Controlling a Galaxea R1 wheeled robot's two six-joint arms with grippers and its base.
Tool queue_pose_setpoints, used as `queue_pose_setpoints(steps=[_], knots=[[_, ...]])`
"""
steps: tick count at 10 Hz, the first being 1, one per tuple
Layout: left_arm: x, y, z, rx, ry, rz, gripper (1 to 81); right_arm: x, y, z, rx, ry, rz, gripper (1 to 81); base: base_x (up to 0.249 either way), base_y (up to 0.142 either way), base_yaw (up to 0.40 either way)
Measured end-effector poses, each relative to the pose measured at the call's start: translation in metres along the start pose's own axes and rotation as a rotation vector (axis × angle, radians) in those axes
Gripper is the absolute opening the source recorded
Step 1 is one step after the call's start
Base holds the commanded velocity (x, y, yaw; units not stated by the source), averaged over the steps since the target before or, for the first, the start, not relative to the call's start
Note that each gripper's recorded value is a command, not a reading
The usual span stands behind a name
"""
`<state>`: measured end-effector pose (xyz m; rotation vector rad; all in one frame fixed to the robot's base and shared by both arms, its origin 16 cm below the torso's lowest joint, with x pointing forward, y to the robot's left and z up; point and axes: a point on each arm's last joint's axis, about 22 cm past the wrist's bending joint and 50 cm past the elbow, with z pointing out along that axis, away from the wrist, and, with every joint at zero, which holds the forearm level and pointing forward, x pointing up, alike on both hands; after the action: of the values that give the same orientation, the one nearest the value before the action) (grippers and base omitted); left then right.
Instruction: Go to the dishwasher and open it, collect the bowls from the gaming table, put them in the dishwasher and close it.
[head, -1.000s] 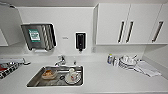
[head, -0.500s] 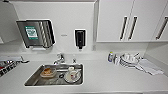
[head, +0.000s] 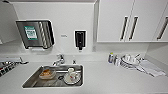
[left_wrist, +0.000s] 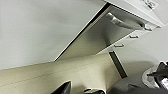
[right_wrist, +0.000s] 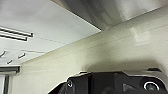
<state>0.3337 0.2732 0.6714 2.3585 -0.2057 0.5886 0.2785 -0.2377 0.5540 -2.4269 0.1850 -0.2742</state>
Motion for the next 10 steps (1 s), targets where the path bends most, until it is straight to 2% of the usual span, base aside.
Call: queue_pose_setpoints(steps=[2,4,5,7,8,10], knots=[[0.016,0.010,-0.012,-0.023,0.027,0.029,81.1,0.023,0.001,0.003,0.008,0.030,0.004,81.1,0.000,0.000,0.000],[0.022,0.008,-0.030,-0.017,0.045,0.057,81.1,0.036,0.003,0.009,0.011,0.047,-0.010,81.1,0.000,0.000,0.000],[0.023,0.011,-0.032,-0.024,0.048,0.065,81.1,0.039,0.005,0.012,0.011,0.050,-0.012,81.1,0.000,0.000,0.000],[0.022,0.030,-0.018,-0.082,0.034,0.057,81.1,0.038,0.022,0.017,-0.007,0.033,0.008,81.1,0.000,0.000,0.000],[0.024,0.028,-0.012,-0.092,0.028,0.055,81.1,0.039,0.030,0.023,-0.013,0.022,0.023,81.1,0.000,0.000,0.000],[0.020,0.003,-0.002,-0.068,0.002,0.034,81.1,0.042,0.041,0.039,-0.016,0.002,0.046,81.1,0.000,0.000,0.000]])
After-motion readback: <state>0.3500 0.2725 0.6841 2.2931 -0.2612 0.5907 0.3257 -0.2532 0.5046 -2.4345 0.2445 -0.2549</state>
